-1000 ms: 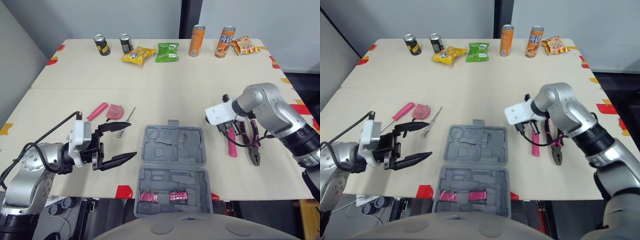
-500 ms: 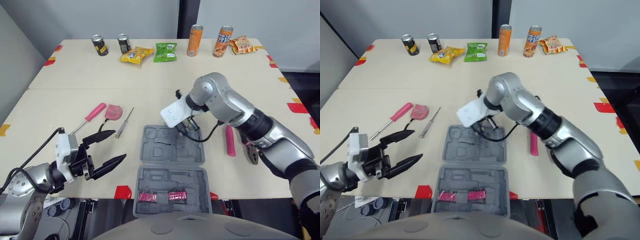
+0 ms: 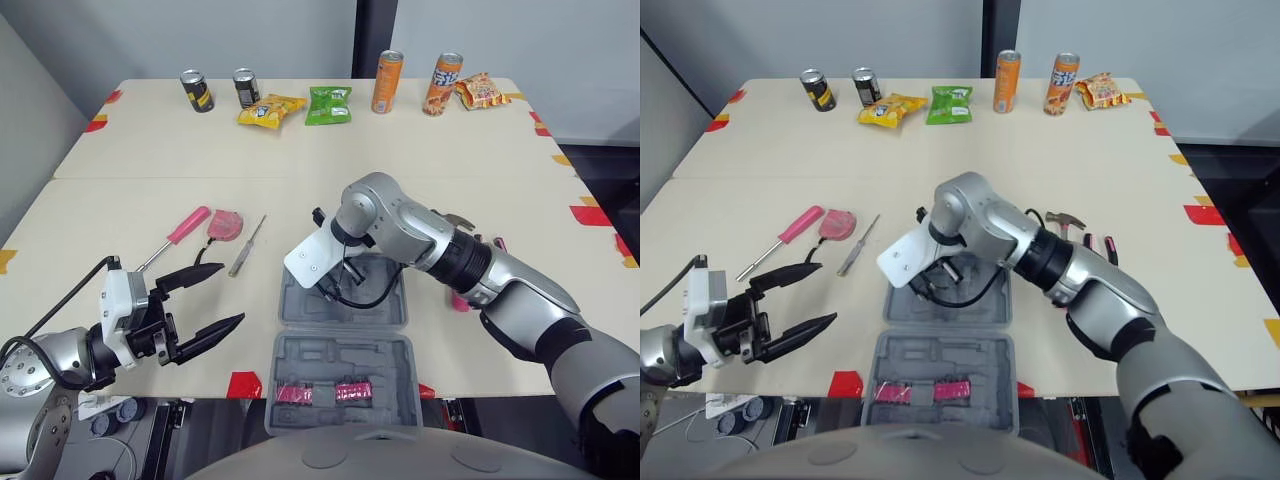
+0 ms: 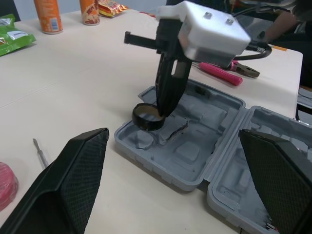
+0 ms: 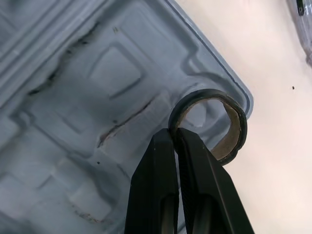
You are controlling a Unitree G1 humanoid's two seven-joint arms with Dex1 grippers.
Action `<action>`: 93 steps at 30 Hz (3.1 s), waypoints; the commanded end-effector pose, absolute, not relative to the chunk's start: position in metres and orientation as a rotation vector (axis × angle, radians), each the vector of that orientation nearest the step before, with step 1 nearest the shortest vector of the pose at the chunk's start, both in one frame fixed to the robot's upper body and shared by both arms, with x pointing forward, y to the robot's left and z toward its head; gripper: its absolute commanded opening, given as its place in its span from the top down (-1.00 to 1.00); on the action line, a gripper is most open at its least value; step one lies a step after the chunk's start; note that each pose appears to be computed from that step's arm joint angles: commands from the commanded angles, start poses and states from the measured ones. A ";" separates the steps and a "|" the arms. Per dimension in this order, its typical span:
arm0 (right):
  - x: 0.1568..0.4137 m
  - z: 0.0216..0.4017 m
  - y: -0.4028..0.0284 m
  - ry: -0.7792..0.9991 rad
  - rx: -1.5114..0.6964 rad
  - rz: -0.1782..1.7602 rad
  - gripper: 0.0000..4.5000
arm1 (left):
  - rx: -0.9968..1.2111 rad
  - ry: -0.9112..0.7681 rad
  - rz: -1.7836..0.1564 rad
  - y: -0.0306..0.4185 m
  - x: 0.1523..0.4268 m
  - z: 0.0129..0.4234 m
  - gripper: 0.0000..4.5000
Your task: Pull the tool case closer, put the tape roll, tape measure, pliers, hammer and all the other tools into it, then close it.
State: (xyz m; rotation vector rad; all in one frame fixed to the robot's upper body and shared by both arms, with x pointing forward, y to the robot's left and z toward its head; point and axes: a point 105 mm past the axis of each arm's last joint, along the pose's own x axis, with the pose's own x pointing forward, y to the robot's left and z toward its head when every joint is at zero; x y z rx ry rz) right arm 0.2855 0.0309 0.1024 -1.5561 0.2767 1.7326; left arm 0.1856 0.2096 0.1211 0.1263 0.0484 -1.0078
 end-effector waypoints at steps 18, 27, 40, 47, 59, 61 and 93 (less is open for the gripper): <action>0.295 0.113 0.030 0.166 -1.574 1.735 0.99 | 0.141 0.037 -0.967 0.221 0.184 0.122 -1.00; 0.293 0.110 0.039 0.099 -1.555 1.755 0.99 | 0.146 0.038 -0.969 0.221 0.185 0.122 -1.00; 0.296 0.106 0.043 0.079 -1.549 1.773 0.99 | 0.150 0.046 -0.972 0.221 0.185 0.121 -1.00; 0.298 0.107 0.044 0.062 -1.557 1.769 0.56 | 0.150 0.050 -0.976 0.221 0.185 0.120 -1.00; 0.302 0.130 0.045 0.012 -1.408 1.735 -0.33 | 0.147 0.056 -0.982 0.221 0.185 0.119 -1.00; 0.299 0.133 0.046 0.019 -1.268 1.749 -0.33 | 0.147 0.056 -0.984 0.221 0.185 0.118 -1.00; 0.303 0.076 0.038 0.099 -0.488 1.557 0.48 | 0.190 0.078 -1.065 0.227 0.195 0.126 -1.00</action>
